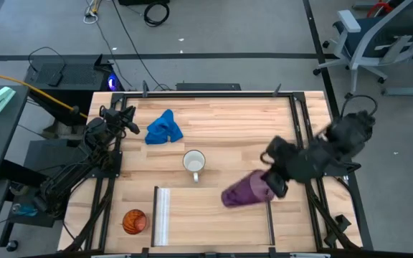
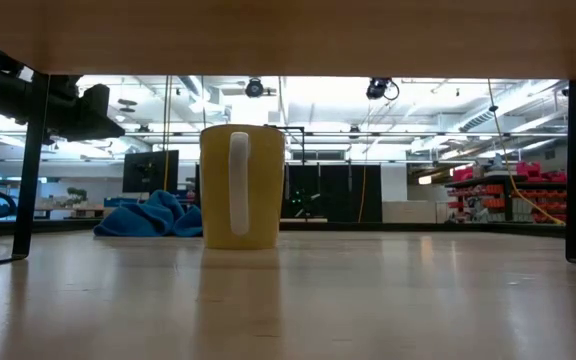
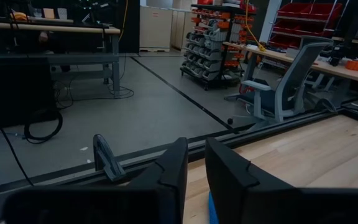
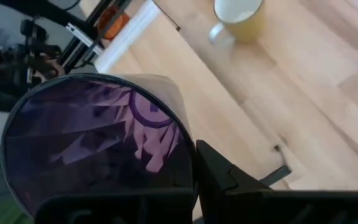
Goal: Stack small to large cups/mugs on shelf
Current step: Put the purple cup on the shelf
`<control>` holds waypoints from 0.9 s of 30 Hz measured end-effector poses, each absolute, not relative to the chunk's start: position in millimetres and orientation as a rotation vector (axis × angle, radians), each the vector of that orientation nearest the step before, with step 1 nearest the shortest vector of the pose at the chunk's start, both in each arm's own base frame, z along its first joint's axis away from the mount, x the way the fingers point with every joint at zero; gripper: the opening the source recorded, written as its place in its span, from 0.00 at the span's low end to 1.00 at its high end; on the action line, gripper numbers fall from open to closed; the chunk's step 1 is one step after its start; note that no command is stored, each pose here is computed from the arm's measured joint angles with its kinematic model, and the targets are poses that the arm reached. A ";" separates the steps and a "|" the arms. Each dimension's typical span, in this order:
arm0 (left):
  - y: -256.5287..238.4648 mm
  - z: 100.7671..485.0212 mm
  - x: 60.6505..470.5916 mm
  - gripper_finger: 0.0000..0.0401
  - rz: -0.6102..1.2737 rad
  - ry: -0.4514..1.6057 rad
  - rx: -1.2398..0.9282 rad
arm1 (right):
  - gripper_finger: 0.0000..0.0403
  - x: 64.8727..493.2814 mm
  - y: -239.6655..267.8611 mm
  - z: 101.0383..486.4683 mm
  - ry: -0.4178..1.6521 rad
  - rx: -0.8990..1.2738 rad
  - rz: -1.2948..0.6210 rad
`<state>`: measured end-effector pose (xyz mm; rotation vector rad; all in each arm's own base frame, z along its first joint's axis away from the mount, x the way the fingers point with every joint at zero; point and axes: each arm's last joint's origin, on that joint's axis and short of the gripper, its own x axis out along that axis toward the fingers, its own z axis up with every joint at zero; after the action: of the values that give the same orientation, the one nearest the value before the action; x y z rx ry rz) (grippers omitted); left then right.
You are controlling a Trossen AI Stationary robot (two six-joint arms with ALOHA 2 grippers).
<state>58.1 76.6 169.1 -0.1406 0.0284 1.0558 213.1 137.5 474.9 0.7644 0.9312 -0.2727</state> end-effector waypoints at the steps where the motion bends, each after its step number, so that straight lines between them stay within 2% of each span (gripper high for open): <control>1: 76.6 169.2 58.1 0.15 1.056 0.029 -0.140 | 0.01 212.3 145.4 472.3 0.930 0.760 -0.280; 8: 76.6 169.3 58.1 0.17 1.056 0.029 -0.138 | 0.01 231.8 183.1 444.7 1.033 0.682 -0.285; 15: 76.6 169.8 58.1 0.16 1.055 0.024 -0.135 | 0.01 256.7 192.5 422.1 1.142 0.611 -0.272; 27: 76.6 169.9 58.1 0.16 1.056 0.033 -0.118 | 0.01 255.6 189.7 424.3 1.162 0.639 -0.259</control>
<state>58.1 76.6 169.9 -0.1177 0.0331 1.0556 255.6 189.7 424.3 0.6386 1.1621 -0.2587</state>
